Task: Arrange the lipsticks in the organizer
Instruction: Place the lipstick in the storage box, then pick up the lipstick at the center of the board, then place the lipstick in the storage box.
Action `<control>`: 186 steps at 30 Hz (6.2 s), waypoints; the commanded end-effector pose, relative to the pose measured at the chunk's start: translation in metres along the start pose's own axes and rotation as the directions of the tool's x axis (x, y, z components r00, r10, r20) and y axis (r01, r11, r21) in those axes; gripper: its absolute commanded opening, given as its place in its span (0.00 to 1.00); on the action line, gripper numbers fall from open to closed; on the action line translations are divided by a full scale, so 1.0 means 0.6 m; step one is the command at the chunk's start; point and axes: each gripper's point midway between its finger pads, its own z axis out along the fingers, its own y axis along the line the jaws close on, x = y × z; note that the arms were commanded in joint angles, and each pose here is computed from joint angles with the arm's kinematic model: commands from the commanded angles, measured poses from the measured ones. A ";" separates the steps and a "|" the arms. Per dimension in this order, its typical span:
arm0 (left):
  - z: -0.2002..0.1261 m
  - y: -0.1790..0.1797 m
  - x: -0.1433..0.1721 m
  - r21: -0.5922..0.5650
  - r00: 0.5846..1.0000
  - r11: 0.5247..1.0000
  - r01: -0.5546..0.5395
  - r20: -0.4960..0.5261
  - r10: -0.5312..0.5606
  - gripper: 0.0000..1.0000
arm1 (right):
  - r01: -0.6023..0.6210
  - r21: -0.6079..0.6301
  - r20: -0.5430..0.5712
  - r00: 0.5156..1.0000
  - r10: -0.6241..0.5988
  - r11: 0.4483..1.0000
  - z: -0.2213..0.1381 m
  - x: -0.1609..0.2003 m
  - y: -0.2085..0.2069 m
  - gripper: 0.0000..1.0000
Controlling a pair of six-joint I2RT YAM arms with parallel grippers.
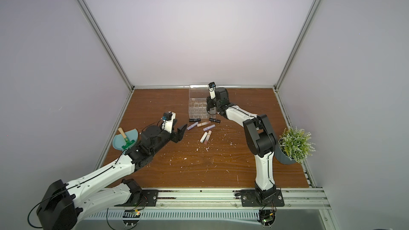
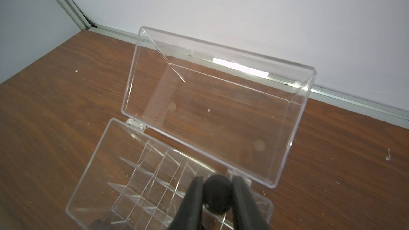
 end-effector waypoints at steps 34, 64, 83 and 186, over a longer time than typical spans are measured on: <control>0.122 -0.110 0.229 0.207 0.776 0.978 -0.014 -0.614 0.142 0.73 | -0.153 0.104 0.148 0.980 0.137 0.983 -0.305 0.016 -0.060 0.57; 0.170 -0.089 0.300 0.181 0.646 0.978 -0.103 -0.736 0.204 0.51 | -0.158 0.065 0.145 0.978 0.147 0.985 -0.305 0.010 -0.052 0.57; 0.188 -0.094 0.310 0.216 0.622 0.970 -0.108 -0.746 0.236 0.39 | -0.159 0.062 0.143 0.978 0.149 0.985 -0.303 0.010 -0.052 0.56; -0.024 -0.016 -0.036 0.039 0.999 0.998 0.039 -0.032 -0.038 0.84 | -0.004 -0.133 -0.048 0.999 -0.002 0.991 -0.106 -0.088 0.092 0.13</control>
